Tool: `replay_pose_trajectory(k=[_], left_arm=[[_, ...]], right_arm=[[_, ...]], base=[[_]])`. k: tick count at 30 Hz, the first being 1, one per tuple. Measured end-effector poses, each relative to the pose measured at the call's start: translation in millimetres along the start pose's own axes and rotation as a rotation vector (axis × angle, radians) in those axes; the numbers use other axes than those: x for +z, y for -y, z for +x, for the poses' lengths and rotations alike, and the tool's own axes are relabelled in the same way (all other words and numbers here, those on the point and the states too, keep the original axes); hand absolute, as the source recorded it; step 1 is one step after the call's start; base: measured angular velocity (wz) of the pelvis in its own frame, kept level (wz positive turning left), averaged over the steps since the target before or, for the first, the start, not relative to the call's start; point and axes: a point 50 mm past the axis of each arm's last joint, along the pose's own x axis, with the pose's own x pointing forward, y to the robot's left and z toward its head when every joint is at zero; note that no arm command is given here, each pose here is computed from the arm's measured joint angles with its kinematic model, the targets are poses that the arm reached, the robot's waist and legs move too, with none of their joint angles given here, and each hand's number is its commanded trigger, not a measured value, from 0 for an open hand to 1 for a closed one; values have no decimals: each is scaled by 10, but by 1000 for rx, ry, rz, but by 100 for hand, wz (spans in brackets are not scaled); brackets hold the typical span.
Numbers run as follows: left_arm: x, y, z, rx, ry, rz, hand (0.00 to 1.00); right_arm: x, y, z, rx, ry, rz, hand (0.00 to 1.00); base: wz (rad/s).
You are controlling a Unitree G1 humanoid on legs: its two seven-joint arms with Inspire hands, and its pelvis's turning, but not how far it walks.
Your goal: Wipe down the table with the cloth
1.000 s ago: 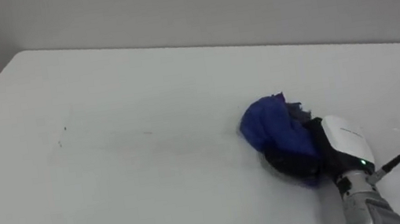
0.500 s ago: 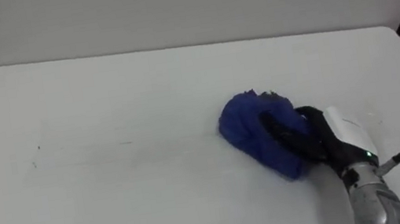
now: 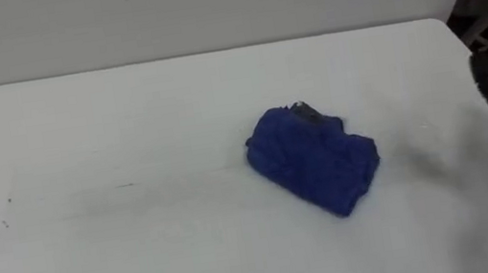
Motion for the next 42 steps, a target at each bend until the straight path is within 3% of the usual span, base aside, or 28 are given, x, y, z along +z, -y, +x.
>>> replay_pose_trajectory(k=[7,15,21,27,32,35,38,42], left_arm=[[-80,-124,8,36,-23,-14,0],[-197,-195,-2,58,-68,-42,0],[-285,-232,-15,66,-103,-58,0],[-298,-227,-7,64,-114,-68,0],[-235,-70,25,6,-122,-31,0],[-208,26,34,-28,-125,-1,0],[-199,115,26,-57,-114,48,0],[-185,241,12,-95,-105,107,0]], right_arm=[[-528,210,58,-135,-242,140,0],[-1215,188,-161,-253,-627,385,0],[-1685,85,-490,-302,-921,459,0],[-2113,-148,-1169,-278,-1271,547,0],[-2164,-563,-1898,-10,-1462,481,0],[-2078,-777,-2133,253,-1444,327,0],[-1961,-931,-2110,508,-1279,112,0],[-1783,-1104,-1945,713,-1039,-100,0]], base=[[-8],[0],[-7],[-6],[0],[-3],[5],[2]])
